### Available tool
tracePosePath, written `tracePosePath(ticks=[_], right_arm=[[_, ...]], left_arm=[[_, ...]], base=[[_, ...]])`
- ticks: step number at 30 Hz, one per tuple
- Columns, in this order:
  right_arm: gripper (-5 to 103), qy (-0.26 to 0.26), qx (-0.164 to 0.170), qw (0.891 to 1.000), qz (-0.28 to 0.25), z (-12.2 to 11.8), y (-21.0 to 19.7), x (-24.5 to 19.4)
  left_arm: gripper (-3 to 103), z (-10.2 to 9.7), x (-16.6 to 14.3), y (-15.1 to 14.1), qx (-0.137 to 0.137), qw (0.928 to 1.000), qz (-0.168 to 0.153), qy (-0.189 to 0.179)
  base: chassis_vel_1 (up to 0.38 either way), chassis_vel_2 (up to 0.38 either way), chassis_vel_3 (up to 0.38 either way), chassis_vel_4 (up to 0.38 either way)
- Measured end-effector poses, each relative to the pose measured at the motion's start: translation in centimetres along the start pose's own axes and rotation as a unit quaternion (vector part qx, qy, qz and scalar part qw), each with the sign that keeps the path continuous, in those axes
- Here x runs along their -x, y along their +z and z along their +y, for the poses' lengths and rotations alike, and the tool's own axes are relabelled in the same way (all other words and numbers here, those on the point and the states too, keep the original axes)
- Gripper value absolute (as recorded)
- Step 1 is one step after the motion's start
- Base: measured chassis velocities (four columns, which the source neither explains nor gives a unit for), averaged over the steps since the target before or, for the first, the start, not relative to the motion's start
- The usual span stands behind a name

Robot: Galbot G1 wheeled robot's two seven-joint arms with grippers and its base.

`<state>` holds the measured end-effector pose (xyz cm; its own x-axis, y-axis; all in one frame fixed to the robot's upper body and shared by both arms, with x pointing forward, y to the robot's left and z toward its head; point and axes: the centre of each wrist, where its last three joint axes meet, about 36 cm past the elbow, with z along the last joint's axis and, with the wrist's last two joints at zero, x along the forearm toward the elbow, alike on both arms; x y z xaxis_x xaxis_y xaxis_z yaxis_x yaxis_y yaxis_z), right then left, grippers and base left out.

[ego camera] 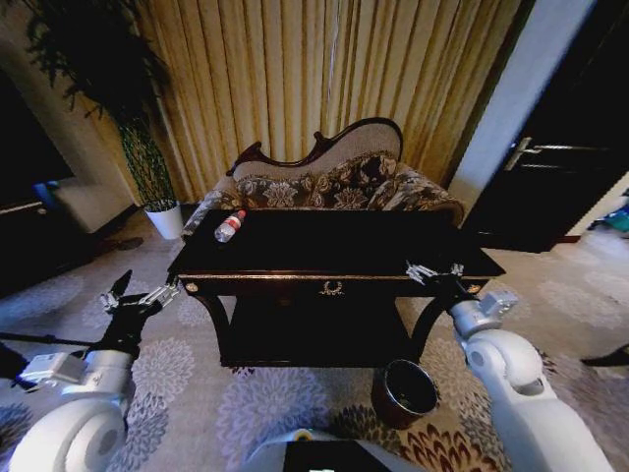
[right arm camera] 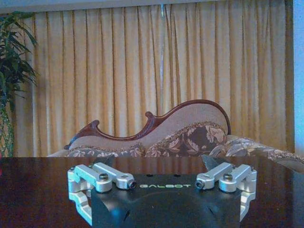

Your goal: Move to the front of the table and place the trash on the table into the trash bin.

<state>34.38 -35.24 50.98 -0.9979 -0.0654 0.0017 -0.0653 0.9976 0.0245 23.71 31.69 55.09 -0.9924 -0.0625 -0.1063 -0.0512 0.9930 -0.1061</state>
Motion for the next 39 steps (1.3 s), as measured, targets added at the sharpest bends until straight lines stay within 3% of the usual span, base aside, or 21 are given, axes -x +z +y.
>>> tracePosePath(ticks=[21,25,31,39], right_arm=[[100,-0.01,-0.01,1.0,0.009,0.7,0.9,0.7],[100,-0.012,-0.006,1.0,0.012,1.2,1.0,2.3],[100,-0.031,0.0,0.998,0.046,3.2,3.0,3.1],[100,-0.034,0.005,0.998,0.048,4.6,3.4,3.2]], left_arm=[[100,-0.4,0.4,0.0,0.003,0.9999,-0.009,0.004],[100,-0.5,1.3,0.3,-0.011,0.9997,-0.011,-0.017],[100,-1.4,0.9,1.7,0.013,0.9996,0.01,-0.022],[100,-1.1,0.9,0.9,0.022,0.9996,0.003,-0.018]], base=[[-0.022,0.017,0.018,-0.019],[0.0,0.0,0.0,0.0],[0.0,0.0,0.0,0.0],[0.0,0.0,0.0,0.0]])
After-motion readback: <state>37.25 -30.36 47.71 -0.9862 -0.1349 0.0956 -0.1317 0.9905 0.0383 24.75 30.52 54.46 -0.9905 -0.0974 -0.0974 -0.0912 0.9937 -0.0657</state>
